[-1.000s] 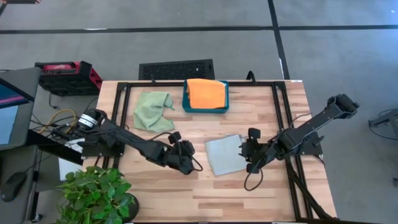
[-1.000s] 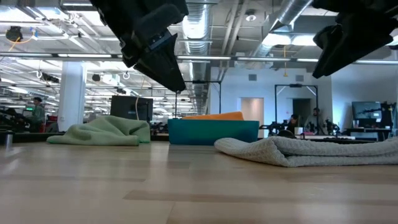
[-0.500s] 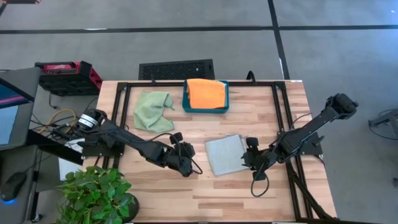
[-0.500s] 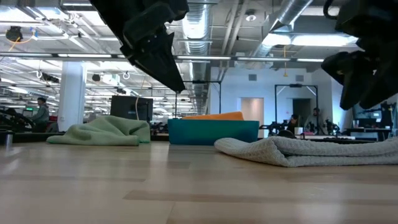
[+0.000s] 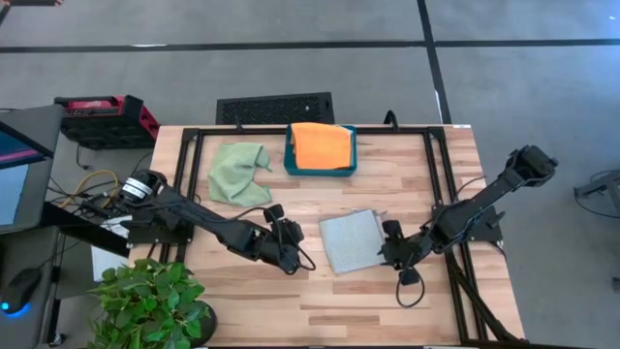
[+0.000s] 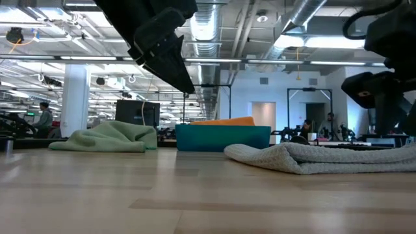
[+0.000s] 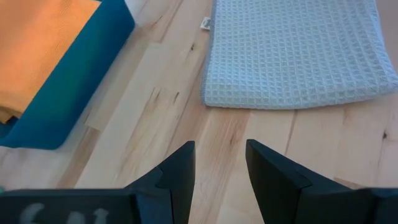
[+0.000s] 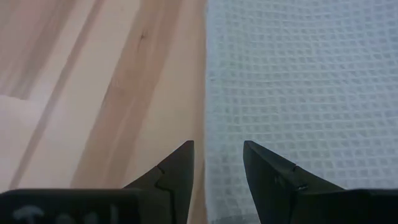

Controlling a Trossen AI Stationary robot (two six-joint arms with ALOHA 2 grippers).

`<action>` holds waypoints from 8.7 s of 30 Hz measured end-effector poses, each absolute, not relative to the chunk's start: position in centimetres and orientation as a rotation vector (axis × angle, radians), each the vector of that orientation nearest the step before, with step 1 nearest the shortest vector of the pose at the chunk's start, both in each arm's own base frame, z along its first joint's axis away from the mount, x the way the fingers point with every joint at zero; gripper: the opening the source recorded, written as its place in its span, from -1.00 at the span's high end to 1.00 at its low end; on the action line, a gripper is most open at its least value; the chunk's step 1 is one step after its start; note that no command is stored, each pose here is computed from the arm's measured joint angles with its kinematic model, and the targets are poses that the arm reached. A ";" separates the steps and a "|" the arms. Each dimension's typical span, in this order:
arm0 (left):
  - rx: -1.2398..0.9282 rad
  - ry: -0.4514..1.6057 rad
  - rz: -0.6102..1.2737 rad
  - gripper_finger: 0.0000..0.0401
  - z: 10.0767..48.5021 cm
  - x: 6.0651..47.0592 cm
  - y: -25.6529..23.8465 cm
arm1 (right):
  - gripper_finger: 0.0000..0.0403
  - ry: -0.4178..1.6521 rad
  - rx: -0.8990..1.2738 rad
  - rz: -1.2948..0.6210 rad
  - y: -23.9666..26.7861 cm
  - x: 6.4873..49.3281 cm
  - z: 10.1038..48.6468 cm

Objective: Fold microfiber towels
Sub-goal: Put the folded gray towel into the blue bin

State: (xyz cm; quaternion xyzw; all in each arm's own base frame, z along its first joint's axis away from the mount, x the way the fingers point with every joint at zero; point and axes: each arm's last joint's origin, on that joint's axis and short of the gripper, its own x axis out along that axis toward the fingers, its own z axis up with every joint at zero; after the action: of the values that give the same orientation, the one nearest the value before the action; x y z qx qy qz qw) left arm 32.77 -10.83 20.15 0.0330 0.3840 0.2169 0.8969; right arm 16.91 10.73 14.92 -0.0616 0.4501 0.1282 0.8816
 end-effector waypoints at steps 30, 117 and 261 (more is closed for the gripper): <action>0.050 0.756 0.457 0.33 20.4 33.1 -10.9 | -0.10 1.048 -0.351 0.330 10.5 15.6 14.2; -0.195 0.436 0.595 0.33 17.2 40.1 -9.9 | 0.94 0.740 -0.150 -0.284 3.9 27.2 19.3; -0.165 0.660 0.984 1.00 26.4 31.8 15.8 | 0.94 0.876 -0.592 -0.556 -16.8 28.5 23.4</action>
State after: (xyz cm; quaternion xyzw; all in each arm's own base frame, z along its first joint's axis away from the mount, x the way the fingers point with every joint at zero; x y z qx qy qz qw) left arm 31.84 15.83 26.42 -0.0778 0.3107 0.4630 0.8264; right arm 28.48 -16.78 23.37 -0.2787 0.4124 -0.2617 0.8269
